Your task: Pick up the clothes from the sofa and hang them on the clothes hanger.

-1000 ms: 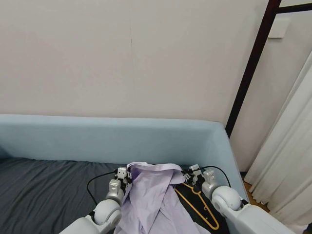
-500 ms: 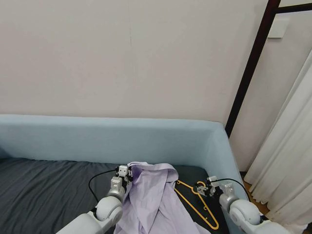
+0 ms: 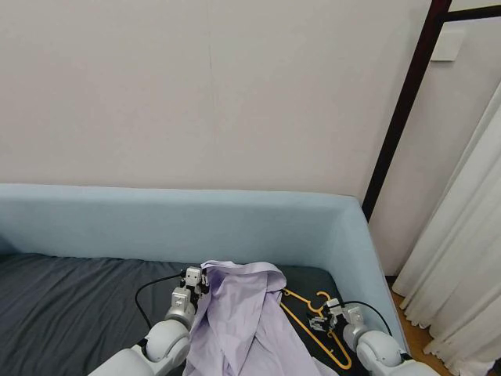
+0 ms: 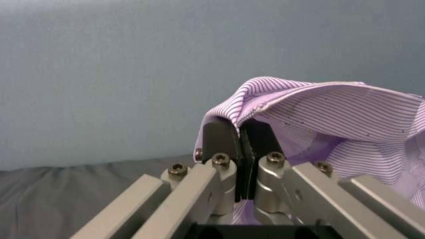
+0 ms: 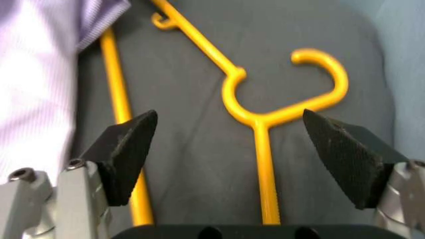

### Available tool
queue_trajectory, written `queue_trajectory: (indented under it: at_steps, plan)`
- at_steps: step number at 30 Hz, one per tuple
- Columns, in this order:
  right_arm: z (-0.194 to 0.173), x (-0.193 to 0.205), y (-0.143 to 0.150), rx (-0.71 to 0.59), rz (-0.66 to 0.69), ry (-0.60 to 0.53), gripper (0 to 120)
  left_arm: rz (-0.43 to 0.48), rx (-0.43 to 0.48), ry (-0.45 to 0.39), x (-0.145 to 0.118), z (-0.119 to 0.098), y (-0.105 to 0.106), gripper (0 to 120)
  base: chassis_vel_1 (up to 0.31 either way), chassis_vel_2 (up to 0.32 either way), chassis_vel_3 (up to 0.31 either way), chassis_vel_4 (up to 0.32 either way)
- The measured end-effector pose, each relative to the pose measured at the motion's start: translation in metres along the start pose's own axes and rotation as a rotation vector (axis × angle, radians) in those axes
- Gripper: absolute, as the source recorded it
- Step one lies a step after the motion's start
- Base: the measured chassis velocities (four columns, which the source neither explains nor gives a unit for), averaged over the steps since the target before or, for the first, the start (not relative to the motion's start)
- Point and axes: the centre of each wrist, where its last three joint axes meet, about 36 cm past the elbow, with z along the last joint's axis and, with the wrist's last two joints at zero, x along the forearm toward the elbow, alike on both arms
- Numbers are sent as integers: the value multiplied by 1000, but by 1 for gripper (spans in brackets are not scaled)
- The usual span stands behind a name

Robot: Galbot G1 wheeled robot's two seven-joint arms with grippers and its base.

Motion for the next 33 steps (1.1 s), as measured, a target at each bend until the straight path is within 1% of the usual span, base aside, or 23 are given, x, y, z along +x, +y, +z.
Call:
queue_trajectory:
  at_steps: [4,6,8,9,10,14,15,17,19,20,21,23,25,26,29,33]
  plan:
    - [10,-13,-7,-57,26,26,86,-1,2,1,4,1,2,0,0,0,0,0]
    - [13,-14,-8,-62,29,33,86,-1,2,1,5,1,2,0,0,0,0,0]
    - [19,-14,-9,-76,29,38,82,0,1,0,5,1,3,0,0,0,0,0]
    - [22,-15,-10,-90,31,37,78,0,0,-1,5,1,3,0,0,0,0,0]
    - [22,-15,-10,-90,31,37,78,0,0,-1,5,1,3,0,0,0,0,0]
    - [28,-15,-13,-117,37,37,61,2,0,-3,5,0,3,0,0,0,0,0]
    - [29,-15,-13,-119,34,38,54,3,1,-4,5,0,3,0,0,0,0,0]
    - [30,-14,-12,-119,31,38,52,3,1,-5,5,0,3,0,0,0,0,0]
    - [32,-14,-11,-119,28,38,41,3,1,-4,6,0,3,0,0,0,0,0]
    - [32,-14,-11,-119,28,39,37,3,1,-3,6,1,3,0,0,0,0,0]
    - [32,-14,-11,-119,28,39,37,3,1,-3,6,1,3,0,0,0,0,0]
    - [34,-14,-11,-117,28,39,29,3,3,-1,7,2,3,0,0,0,0,0]
    - [34,-14,-11,-113,29,40,19,5,2,-1,7,2,2,0,0,0,0,0]
    - [34,-14,-11,-113,29,40,19,5,2,-1,7,2,2,0,0,0,0,0]
    - [35,-14,-13,-109,32,42,7,9,5,-2,7,2,0,0,0,0,0,0]
    - [36,-13,-15,-106,35,38,5,12,7,-4,6,1,-2,0,0,0,0,0]
